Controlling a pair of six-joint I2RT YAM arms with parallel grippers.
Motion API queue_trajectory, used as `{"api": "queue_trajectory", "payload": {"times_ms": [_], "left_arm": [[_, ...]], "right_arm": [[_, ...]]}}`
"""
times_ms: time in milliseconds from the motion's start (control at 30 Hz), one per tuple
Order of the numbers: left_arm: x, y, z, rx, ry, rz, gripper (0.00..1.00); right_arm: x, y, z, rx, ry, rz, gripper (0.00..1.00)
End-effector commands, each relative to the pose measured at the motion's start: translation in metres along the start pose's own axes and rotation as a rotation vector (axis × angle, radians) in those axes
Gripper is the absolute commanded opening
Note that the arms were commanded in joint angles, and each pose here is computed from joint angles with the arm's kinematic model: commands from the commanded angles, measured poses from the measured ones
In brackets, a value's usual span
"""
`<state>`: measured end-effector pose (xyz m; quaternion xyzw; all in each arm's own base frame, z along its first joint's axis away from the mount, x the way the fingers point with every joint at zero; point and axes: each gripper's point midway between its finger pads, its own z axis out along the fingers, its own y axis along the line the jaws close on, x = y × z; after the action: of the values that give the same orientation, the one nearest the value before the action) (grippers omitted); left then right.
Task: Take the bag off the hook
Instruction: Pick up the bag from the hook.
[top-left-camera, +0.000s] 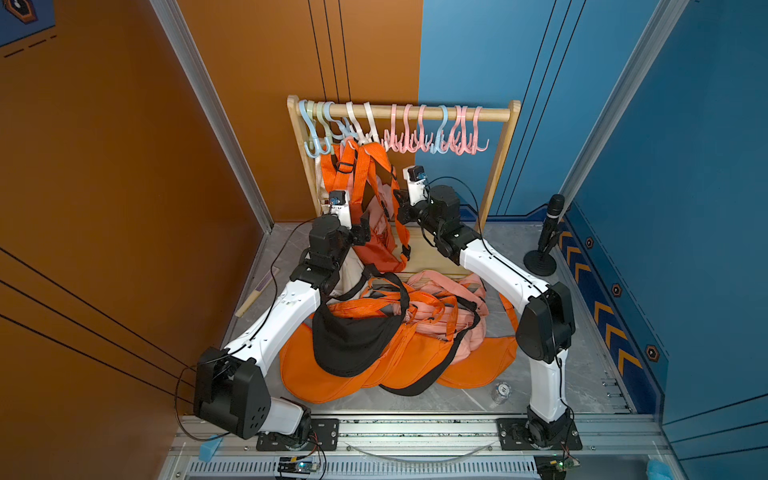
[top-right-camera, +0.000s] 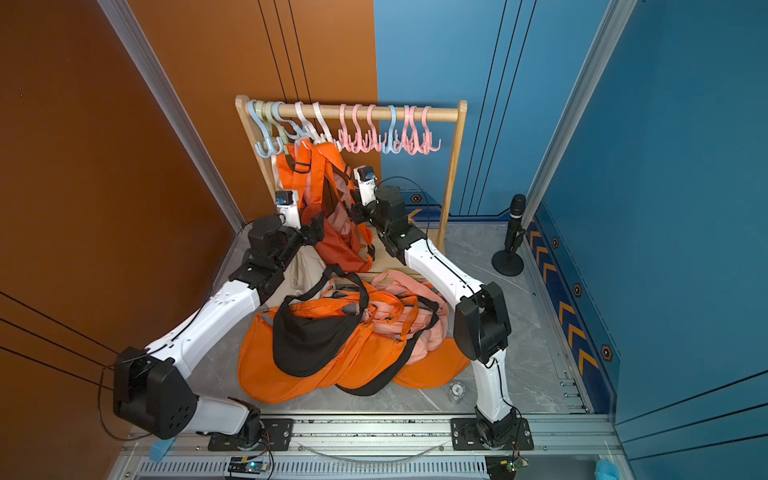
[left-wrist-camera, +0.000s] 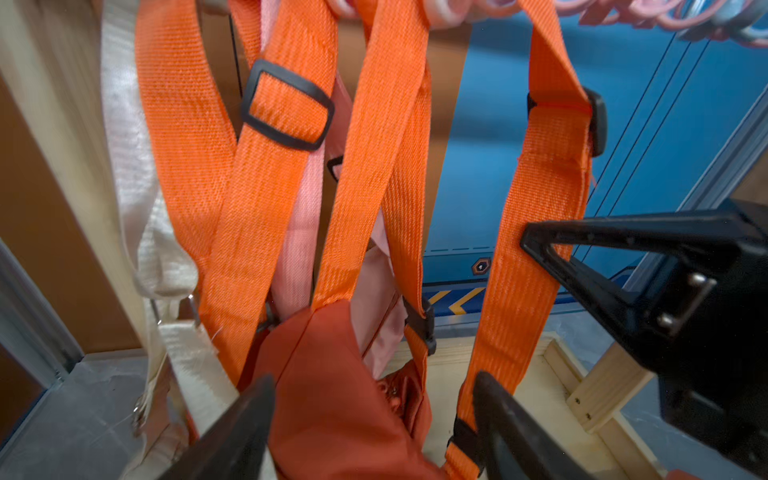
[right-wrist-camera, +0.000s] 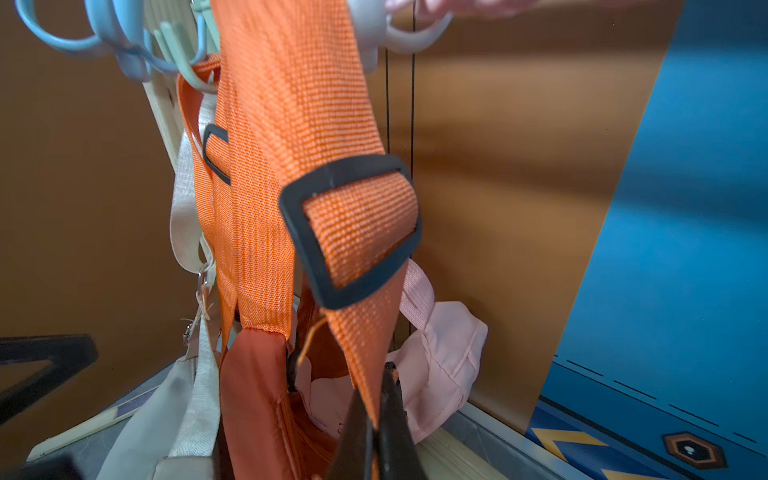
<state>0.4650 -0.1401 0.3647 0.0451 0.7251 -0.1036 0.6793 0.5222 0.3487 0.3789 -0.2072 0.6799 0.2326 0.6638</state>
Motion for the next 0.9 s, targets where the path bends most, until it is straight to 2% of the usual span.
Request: {"api": "queue_trajectory", "payload": {"times_ms": [0,133,267,433,667,800,867], "left_arm": [[-0.020,-0.010,0.014,0.077,-0.064,0.019,0.55],[-0.032,-0.009,0.028,0.084,-0.098,0.028,0.54],[-0.043,-0.006,0.037,0.076,-0.132,0.037,0.74],[-0.048,-0.004,0.049,0.074,-0.143,0.059,0.78],[-0.048,-0.005,0.067,0.099,-0.152,0.067,0.76],[-0.049,0.001,0.077,0.092,-0.156,0.065,0.68],[-0.050,0.005,0.081,0.092,-0.158,0.053,0.62]], "right_arm": [[-0.017,-0.009,-0.012,0.009,-0.040,-0.011,0.00],[-0.018,-0.015,-0.018,0.015,-0.037,-0.010,0.00],[-0.022,-0.020,-0.022,0.016,-0.040,-0.010,0.00],[-0.025,-0.023,-0.026,0.013,-0.042,-0.009,0.00],[-0.029,-0.025,-0.028,0.007,-0.051,-0.011,0.00],[-0.029,-0.024,-0.027,-0.001,-0.051,-0.011,0.00],[-0.029,-0.023,-0.028,-0.005,-0.050,-0.012,0.00]]}}
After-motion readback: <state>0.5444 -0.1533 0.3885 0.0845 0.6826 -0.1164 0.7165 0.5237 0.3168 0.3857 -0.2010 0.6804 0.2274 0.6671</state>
